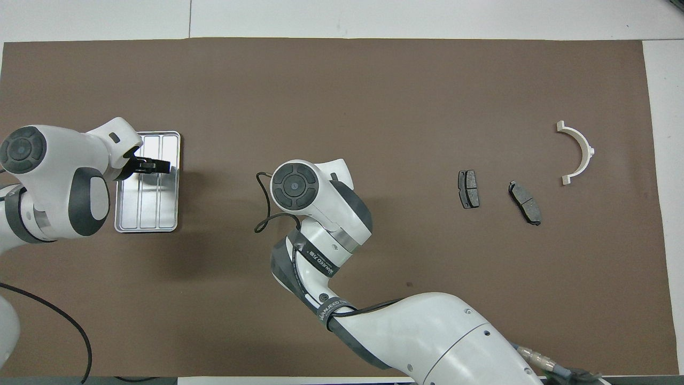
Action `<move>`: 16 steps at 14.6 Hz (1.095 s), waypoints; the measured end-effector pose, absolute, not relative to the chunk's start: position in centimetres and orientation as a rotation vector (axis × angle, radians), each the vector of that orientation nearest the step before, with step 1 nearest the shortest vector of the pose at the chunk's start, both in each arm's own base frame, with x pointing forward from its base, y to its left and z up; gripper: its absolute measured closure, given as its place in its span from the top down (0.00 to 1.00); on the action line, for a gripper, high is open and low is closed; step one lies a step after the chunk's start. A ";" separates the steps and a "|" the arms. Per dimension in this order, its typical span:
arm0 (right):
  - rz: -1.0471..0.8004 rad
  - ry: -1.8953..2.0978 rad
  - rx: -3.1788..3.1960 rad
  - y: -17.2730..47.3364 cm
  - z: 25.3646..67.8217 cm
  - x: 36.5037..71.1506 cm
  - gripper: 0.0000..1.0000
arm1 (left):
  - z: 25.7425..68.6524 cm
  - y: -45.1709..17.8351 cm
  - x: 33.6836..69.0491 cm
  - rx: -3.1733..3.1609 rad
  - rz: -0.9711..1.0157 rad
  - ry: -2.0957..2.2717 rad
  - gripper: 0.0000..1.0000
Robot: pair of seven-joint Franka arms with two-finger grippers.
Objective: Place bearing gear from tray to pile
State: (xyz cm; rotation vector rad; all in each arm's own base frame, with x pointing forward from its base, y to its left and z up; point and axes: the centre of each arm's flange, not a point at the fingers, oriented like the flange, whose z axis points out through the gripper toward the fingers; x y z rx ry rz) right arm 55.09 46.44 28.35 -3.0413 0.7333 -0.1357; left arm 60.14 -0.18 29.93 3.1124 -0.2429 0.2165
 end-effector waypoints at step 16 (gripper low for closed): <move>-0.071 0.808 -3.070 44.9 30.8 56.4 0.34 | 31.7 -0.1 61.1 3.113 0.175 -0.241 0.24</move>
